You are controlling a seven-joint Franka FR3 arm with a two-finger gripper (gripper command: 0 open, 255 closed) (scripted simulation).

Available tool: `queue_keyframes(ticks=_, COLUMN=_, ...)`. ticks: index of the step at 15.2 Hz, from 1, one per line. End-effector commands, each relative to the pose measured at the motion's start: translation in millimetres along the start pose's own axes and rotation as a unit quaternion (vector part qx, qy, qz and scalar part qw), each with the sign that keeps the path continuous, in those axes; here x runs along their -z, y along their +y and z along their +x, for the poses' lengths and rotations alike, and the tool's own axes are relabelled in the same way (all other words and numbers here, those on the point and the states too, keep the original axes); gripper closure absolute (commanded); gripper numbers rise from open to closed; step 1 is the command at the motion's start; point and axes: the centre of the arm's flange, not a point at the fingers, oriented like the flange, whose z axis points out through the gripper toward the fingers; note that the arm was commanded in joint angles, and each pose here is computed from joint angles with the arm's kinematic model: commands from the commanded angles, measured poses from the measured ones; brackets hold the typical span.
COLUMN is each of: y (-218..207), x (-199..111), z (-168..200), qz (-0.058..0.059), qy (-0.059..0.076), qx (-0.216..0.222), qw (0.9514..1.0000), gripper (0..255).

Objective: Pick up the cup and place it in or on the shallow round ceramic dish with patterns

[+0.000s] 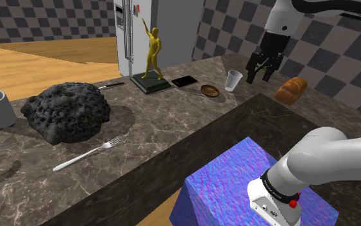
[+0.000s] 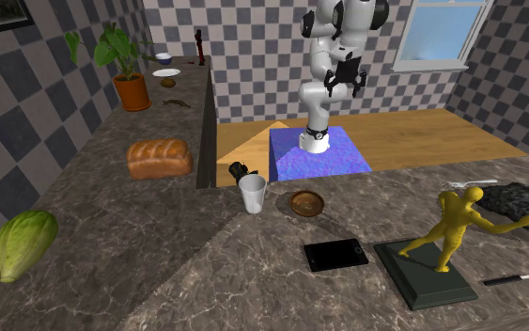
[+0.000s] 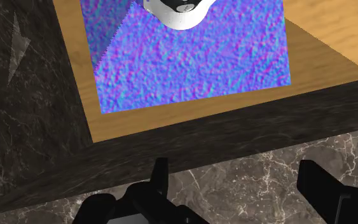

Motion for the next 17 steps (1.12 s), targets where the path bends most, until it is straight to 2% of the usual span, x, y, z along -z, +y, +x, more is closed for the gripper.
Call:
queue_keyframes(ticks=1, y=0, x=0, z=0, qz=0.000, qy=0.000, qx=0.000, qw=1.0000, gripper=0)
queue_keyframes(ticks=17, y=108, x=-65, z=153, qz=-0.038, qy=0.026, qx=-0.005, qw=0.9989, gripper=0)
